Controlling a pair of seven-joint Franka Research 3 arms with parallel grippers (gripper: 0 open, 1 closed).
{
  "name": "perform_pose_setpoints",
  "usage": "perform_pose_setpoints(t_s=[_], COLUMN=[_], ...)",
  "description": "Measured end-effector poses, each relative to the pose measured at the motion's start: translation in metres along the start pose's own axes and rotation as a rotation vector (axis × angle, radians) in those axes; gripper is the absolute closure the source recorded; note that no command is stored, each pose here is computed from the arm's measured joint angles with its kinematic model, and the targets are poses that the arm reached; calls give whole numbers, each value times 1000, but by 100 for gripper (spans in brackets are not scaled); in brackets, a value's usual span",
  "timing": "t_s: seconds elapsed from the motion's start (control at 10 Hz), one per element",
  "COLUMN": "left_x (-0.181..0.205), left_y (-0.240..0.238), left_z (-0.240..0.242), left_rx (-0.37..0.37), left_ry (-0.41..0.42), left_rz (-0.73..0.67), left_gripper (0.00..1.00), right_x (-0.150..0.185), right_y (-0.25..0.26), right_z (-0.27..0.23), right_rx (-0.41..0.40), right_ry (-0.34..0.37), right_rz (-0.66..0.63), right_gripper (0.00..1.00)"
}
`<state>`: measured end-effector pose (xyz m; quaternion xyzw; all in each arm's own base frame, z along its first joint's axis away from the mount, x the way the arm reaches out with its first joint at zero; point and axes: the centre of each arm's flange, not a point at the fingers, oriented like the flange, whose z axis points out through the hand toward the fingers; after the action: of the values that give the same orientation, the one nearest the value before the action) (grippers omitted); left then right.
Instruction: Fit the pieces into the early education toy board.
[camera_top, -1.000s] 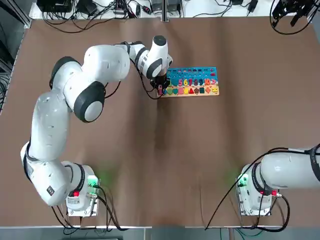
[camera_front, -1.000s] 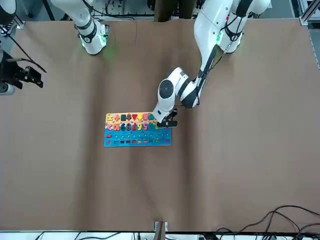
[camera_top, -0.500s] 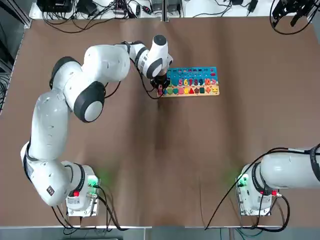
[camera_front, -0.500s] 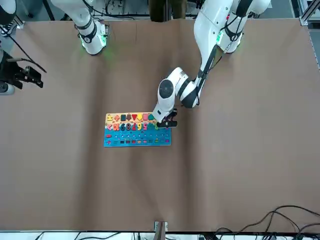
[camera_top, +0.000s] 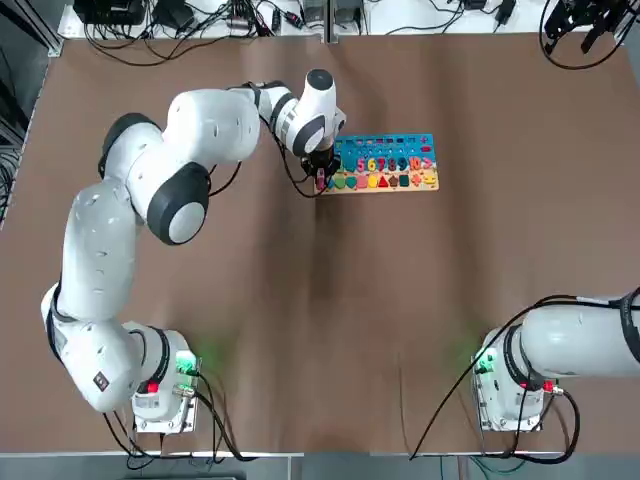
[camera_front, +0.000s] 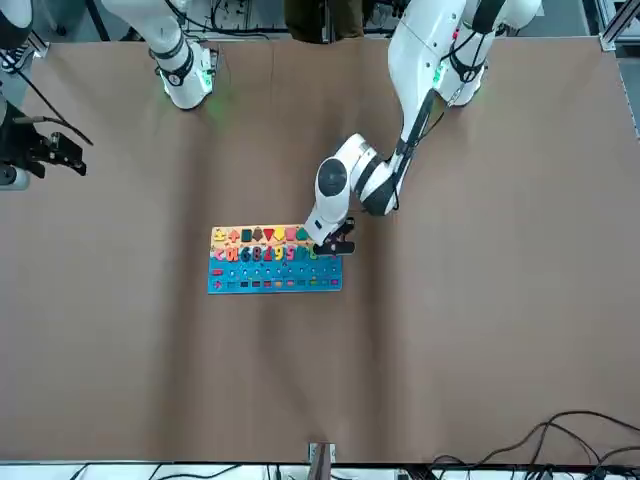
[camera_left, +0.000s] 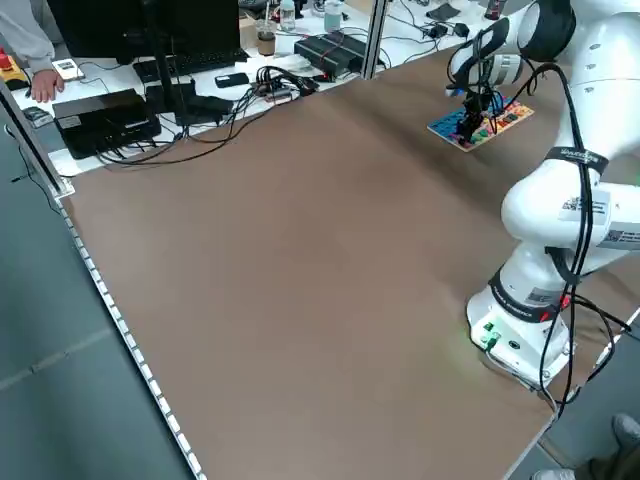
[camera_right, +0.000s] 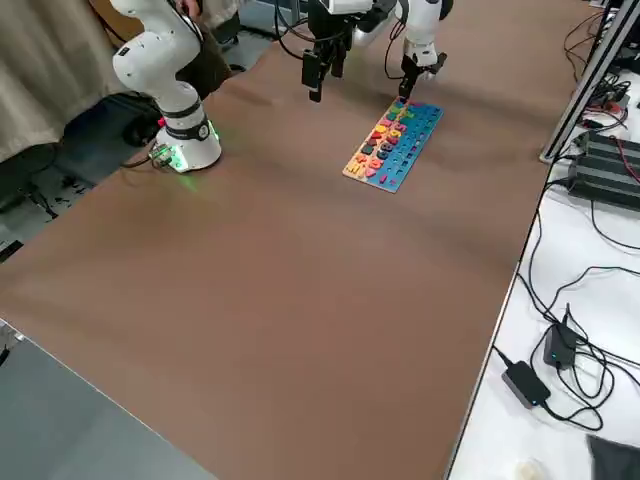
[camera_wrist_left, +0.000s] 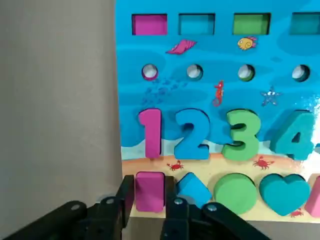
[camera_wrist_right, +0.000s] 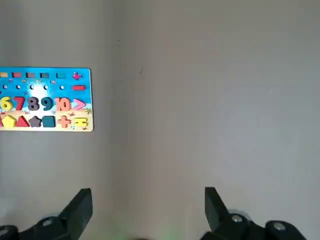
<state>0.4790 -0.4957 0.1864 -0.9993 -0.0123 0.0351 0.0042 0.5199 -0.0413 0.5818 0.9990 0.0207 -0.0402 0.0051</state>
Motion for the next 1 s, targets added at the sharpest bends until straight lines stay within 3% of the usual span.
perform_pose_setpoints(t_s=[1.0], left_x=[-3], left_y=[3], left_z=[0], left_rx=[2], left_ry=[-1], left_rz=[6], left_gripper=[67], right_x=[0], right_y=[0], right_z=[0], right_rx=[0], right_ry=[0], right_rz=[0], right_gripper=[1])
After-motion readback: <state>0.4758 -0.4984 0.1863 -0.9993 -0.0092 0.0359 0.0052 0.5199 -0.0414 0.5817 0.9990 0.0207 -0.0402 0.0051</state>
